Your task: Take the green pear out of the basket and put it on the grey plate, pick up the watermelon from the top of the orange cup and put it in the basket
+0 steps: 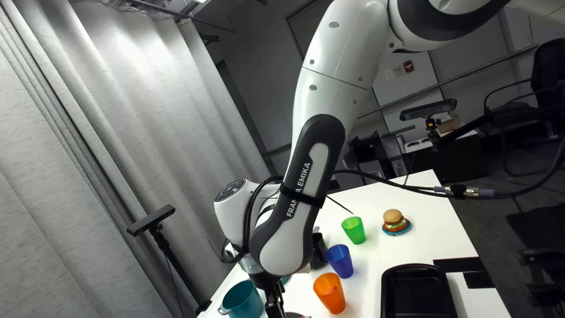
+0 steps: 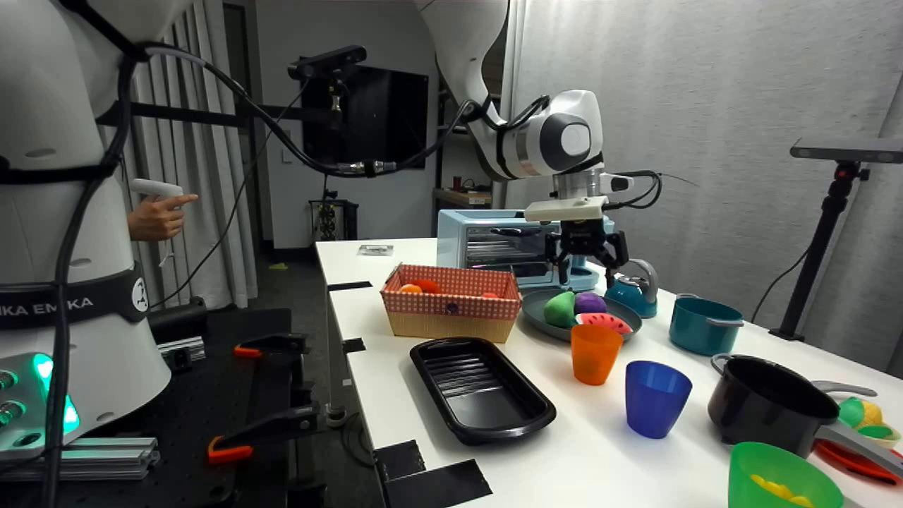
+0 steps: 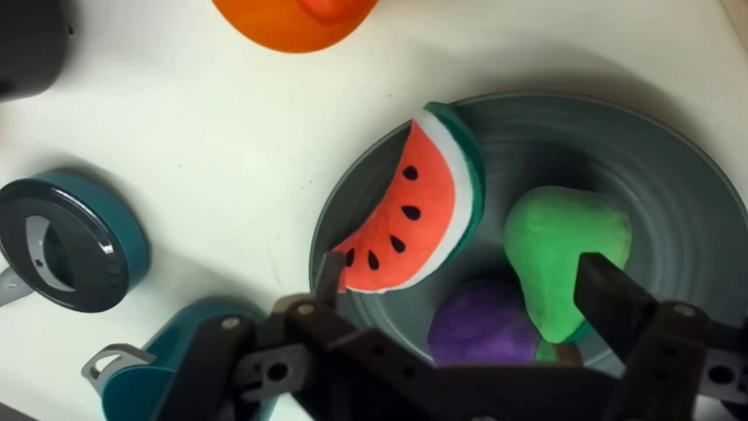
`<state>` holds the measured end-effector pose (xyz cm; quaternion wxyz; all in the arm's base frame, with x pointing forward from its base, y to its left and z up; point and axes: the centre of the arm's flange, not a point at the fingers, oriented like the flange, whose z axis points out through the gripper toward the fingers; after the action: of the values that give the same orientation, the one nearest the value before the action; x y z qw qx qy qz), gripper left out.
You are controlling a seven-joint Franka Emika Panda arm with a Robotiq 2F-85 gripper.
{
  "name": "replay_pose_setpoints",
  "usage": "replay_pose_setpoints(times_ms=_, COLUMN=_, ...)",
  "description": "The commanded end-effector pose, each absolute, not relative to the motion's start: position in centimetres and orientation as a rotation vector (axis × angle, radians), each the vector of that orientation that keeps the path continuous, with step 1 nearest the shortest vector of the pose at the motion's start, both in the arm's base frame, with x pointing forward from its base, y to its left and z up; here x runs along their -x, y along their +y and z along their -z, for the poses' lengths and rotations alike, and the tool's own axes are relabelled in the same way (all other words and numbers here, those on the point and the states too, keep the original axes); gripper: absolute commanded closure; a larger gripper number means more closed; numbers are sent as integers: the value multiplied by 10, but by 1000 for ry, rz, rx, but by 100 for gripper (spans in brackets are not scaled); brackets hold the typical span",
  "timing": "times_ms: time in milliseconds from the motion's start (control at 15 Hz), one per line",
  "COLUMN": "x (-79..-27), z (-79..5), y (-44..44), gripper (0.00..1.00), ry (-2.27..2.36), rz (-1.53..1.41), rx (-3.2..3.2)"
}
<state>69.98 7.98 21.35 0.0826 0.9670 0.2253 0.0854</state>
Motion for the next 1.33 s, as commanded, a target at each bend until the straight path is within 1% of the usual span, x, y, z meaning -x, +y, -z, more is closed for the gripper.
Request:
replay_pose_setpoints(times_ms=0, x=-707, z=-207, y=71, gripper=0, ry=613, rz=-286, rx=-2889)
replay_pose_setpoints(times_ms=533, x=-707, z=-178, y=61, gripper=0, ry=587, rz=-229, rx=-2906)
replay_pose_setpoints(times_ms=1267, x=-729, z=-152, y=86, gripper=0, ry=658, rz=-212, rx=-2895)
